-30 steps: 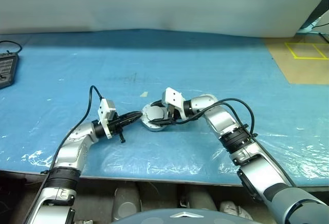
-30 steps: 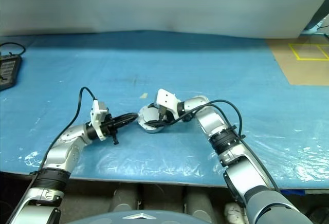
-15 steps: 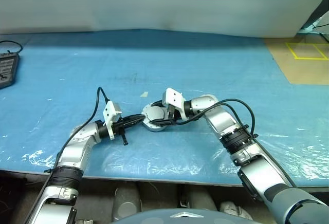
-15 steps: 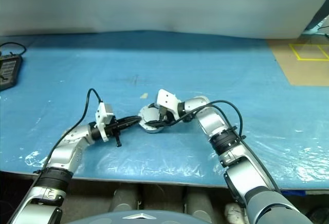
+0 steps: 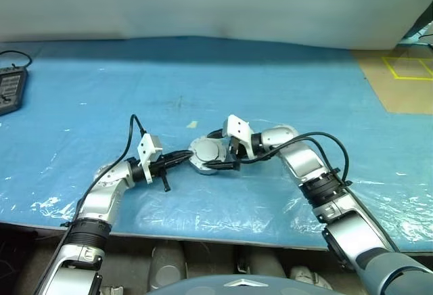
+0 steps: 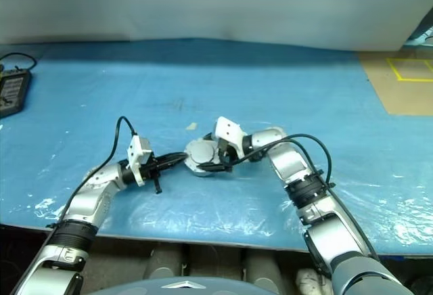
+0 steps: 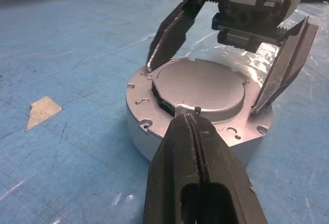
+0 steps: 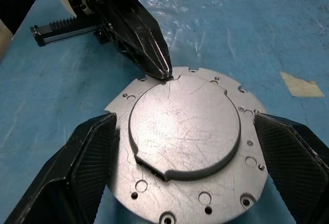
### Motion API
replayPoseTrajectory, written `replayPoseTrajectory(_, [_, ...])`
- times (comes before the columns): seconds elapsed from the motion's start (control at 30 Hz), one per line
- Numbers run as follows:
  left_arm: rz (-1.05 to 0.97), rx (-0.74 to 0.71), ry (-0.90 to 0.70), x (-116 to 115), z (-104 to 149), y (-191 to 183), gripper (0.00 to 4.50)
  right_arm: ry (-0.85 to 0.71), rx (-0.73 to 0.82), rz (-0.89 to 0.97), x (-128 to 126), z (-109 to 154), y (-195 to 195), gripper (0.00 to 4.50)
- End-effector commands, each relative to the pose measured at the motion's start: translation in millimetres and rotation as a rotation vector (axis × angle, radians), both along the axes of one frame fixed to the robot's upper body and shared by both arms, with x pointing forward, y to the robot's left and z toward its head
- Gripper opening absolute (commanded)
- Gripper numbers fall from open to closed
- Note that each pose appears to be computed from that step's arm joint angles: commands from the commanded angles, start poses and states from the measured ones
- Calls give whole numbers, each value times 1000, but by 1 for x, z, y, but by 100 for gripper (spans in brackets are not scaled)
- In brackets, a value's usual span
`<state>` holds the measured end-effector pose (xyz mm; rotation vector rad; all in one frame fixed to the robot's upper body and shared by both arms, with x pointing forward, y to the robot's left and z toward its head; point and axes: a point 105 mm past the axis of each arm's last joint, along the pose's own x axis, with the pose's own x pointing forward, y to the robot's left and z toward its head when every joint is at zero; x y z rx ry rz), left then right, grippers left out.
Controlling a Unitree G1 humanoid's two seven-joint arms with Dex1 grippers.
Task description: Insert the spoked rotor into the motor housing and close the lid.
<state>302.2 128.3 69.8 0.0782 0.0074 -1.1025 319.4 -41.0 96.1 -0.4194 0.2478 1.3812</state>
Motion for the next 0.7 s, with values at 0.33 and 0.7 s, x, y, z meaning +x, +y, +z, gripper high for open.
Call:
replayPoseTrajectory(0.33, [1, 27, 35, 1, -11, 1, 0, 154, 255, -163, -4, 53, -22, 448])
replayPoseTrajectory(0.7, [1, 29, 26, 1, -11, 1, 0, 497, 240, -369, 0, 20, -58, 448])
